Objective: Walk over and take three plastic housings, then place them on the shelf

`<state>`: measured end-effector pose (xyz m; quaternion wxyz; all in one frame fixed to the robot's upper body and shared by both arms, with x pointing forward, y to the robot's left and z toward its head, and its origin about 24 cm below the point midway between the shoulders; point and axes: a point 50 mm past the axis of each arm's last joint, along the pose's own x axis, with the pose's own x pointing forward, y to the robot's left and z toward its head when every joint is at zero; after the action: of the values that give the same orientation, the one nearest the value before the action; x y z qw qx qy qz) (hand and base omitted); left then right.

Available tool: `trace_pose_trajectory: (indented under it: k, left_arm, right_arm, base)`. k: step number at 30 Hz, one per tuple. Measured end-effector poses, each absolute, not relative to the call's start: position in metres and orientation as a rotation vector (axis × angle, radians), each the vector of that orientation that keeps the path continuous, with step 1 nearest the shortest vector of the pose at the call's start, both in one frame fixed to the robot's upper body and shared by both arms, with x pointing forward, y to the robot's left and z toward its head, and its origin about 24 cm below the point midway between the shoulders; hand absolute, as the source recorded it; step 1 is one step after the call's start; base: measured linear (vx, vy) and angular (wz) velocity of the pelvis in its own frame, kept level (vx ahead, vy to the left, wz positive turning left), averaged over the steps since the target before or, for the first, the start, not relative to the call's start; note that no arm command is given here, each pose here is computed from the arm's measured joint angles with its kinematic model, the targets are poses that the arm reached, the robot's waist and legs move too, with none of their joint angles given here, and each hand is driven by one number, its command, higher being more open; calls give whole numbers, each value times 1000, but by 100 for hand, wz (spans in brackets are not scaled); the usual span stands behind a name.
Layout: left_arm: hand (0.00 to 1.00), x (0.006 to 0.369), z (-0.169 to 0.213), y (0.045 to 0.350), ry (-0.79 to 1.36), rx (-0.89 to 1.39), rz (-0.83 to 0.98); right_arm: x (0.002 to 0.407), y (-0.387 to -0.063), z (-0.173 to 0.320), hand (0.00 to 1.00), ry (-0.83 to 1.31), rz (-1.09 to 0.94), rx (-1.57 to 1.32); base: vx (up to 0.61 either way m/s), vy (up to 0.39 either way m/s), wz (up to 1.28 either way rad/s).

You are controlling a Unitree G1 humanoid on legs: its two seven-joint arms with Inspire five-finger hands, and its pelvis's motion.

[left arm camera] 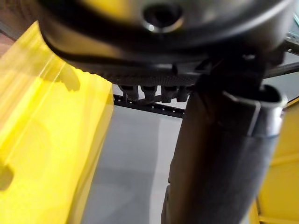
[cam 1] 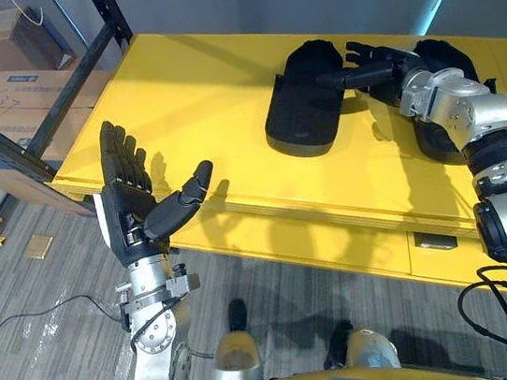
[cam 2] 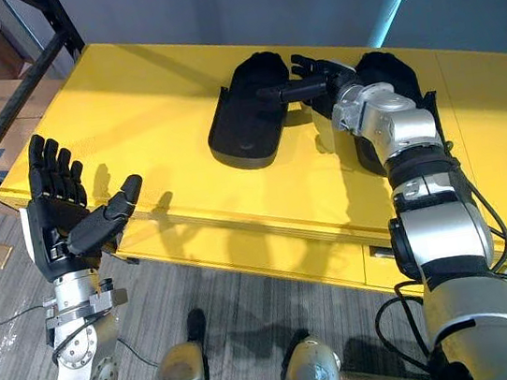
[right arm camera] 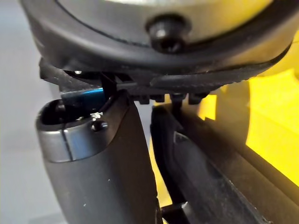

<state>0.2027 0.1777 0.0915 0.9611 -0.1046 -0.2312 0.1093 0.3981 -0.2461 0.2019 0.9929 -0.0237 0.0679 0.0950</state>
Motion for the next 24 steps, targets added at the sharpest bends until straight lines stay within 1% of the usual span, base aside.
trace_pose_trajectory:
  k: [20, 24]
  left_arm:
    - [100, 203, 92, 178, -470, -210, 222]
    - [100, 203, 92, 178, -471, -206, 211]
  right_arm:
    - [399, -249, 200, 100, 131, 174, -44]
    - [399, -248, 201, 100, 117, 175, -7]
  base:
    - [0, 0, 0]
    - [0, 0, -1]
